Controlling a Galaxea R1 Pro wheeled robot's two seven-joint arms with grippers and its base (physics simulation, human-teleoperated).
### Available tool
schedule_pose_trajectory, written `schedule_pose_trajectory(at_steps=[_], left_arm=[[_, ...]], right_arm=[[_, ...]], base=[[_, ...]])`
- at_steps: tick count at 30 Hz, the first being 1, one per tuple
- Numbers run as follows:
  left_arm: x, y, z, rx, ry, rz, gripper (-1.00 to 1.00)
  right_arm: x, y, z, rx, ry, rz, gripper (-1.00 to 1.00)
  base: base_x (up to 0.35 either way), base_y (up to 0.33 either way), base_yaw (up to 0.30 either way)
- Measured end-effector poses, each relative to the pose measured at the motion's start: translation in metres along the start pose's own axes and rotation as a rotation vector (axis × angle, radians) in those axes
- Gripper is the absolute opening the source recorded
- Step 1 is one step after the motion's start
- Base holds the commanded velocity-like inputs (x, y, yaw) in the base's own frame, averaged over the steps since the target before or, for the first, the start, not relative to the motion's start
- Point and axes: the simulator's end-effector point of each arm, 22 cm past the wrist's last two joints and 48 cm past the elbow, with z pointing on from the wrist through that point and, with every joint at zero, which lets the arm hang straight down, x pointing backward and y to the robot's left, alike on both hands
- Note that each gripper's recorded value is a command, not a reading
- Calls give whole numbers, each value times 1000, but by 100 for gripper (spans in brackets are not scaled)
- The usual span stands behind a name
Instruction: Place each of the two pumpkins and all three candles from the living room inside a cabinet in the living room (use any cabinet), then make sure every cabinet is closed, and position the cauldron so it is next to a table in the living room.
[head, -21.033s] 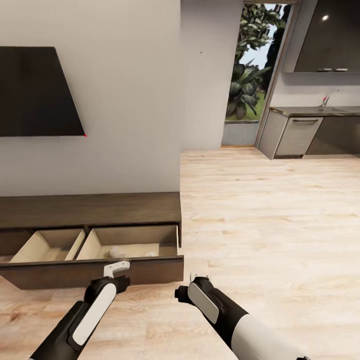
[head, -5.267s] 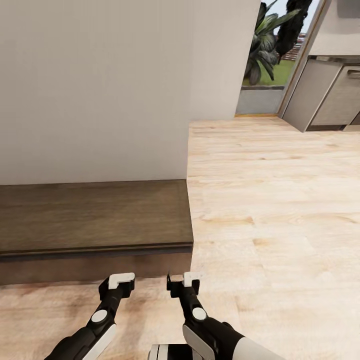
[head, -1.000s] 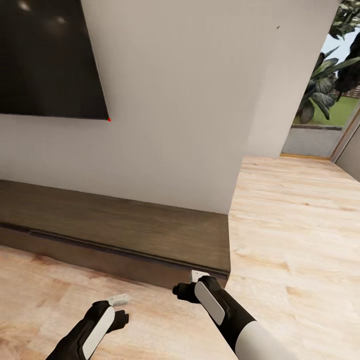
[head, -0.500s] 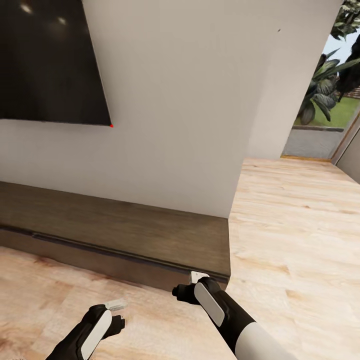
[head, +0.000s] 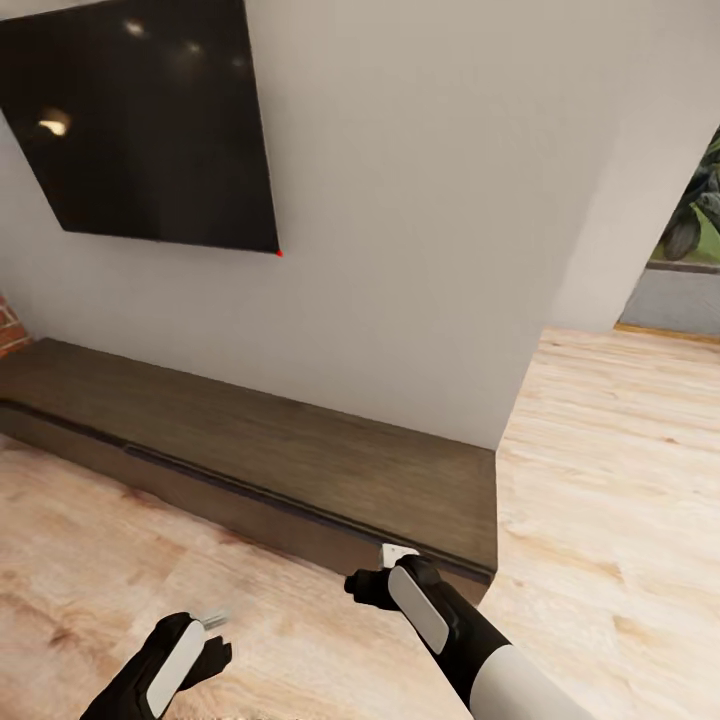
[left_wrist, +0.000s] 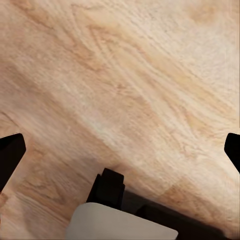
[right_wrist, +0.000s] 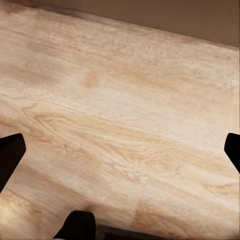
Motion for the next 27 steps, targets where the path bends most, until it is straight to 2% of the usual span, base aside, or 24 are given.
schedule_pose_trajectory(at_steps=[27], left_arm=[[-2,-2,0,3,-13,-7,100]], right_arm=[[-1,0,1,7,-10,-9,100]], base=[[-24,0,291]])
